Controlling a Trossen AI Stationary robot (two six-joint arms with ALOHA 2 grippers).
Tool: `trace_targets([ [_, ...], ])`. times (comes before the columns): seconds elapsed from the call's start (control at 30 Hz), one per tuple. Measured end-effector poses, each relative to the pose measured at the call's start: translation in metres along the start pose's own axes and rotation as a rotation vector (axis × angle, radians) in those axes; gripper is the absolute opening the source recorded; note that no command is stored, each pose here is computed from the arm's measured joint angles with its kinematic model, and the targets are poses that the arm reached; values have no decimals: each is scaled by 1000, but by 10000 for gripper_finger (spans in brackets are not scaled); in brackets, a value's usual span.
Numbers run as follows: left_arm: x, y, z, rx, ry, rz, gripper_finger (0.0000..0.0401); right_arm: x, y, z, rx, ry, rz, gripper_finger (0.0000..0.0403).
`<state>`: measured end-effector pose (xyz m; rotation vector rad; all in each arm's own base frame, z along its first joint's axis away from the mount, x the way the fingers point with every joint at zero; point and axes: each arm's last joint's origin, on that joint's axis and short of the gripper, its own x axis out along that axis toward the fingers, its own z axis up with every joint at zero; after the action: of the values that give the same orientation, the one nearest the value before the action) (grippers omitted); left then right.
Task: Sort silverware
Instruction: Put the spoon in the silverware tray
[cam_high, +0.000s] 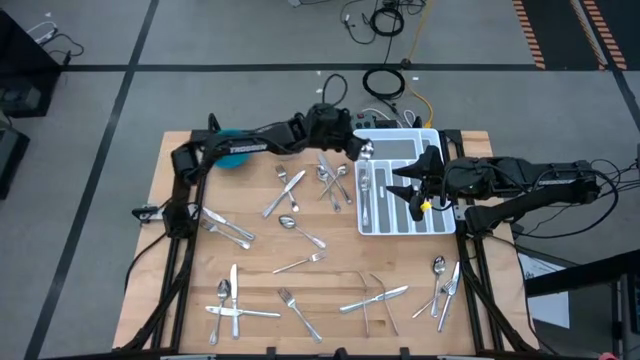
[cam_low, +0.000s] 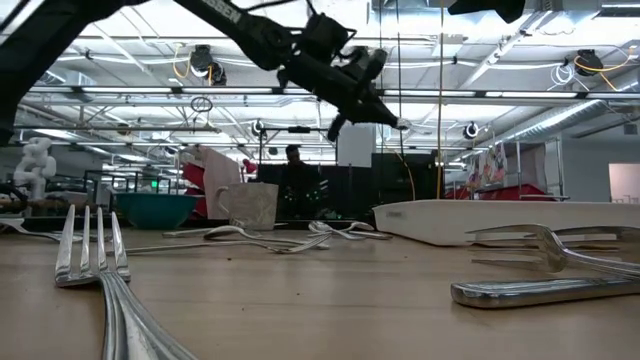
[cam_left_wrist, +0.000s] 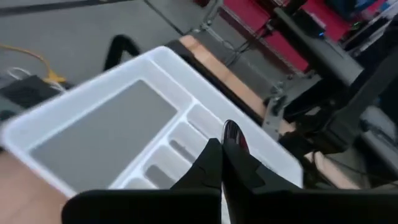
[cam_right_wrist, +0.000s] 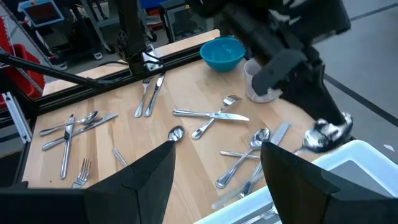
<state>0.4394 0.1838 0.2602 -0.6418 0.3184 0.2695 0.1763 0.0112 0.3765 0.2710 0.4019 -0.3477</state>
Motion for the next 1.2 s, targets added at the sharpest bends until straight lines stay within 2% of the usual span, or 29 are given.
trace_targets([
  [0.1,15,7,-12,-38,18,-3,0,0,0,0,0,2,-1,231],
  [0.57,53,27,-63,-38,159,55,0,0,0,-1,-6,8,-4,231],
  [0.73,58,34,-70,-38,181,78,0,0,-1,-1,-9,14,-6,231],
  [1.2,59,33,-72,-13,179,95,9,0,-1,-1,-9,14,-6,231],
])
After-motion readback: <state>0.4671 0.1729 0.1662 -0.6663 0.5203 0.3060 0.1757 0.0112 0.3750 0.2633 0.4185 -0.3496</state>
